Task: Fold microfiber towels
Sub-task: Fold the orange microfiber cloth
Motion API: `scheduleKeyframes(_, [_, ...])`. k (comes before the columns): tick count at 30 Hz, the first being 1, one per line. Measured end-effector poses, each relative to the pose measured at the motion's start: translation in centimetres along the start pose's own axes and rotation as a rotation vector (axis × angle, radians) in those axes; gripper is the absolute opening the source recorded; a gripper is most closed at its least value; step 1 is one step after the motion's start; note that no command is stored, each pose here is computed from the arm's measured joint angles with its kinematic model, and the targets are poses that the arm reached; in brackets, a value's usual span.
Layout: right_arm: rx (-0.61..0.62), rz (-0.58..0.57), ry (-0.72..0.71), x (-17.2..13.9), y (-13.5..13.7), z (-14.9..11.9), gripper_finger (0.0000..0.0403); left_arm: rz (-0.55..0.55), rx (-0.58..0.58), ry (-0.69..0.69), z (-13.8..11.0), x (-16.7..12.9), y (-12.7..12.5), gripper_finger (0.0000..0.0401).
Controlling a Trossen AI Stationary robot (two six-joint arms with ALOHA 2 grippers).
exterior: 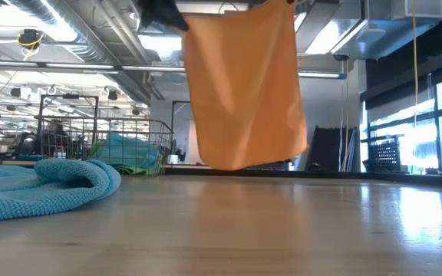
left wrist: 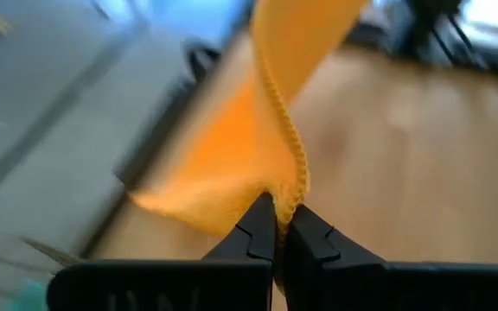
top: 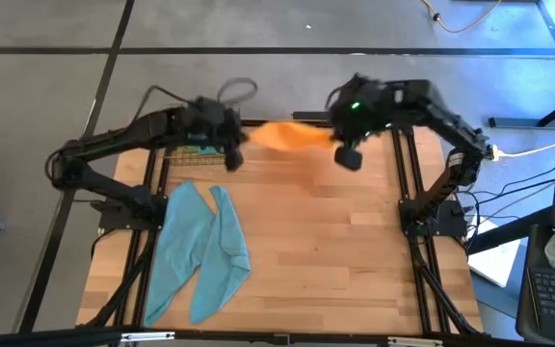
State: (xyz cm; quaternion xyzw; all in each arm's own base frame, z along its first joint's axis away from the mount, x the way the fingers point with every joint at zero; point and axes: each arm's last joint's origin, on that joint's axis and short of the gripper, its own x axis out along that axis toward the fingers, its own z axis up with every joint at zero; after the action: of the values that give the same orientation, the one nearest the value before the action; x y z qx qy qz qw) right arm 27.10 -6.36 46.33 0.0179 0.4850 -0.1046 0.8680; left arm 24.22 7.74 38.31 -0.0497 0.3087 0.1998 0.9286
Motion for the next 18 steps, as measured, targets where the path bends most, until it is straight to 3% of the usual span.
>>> scheduleKeyframes(6, [-0.094, 0.266, 0.211, 8.5, 4.1, -1.6, 0.0009, -0.149, -0.016, 0.176, -4.6, 2.2, -4.8, 0.0000])
scheduleKeyframes(12, [-0.055, 0.495, 0.331, 17.7, 9.6, -6.4, 0.0008, -0.247, -0.104, 0.297, -10.6, 4.7, -8.6, 0.0000])
scheduleKeyframes(18, [0.041, 0.624, 0.431, 21.9, 13.6, -11.5, 0.0008, -0.365, -0.211, 0.395, -15.3, 5.5, -11.1, 0.0000])
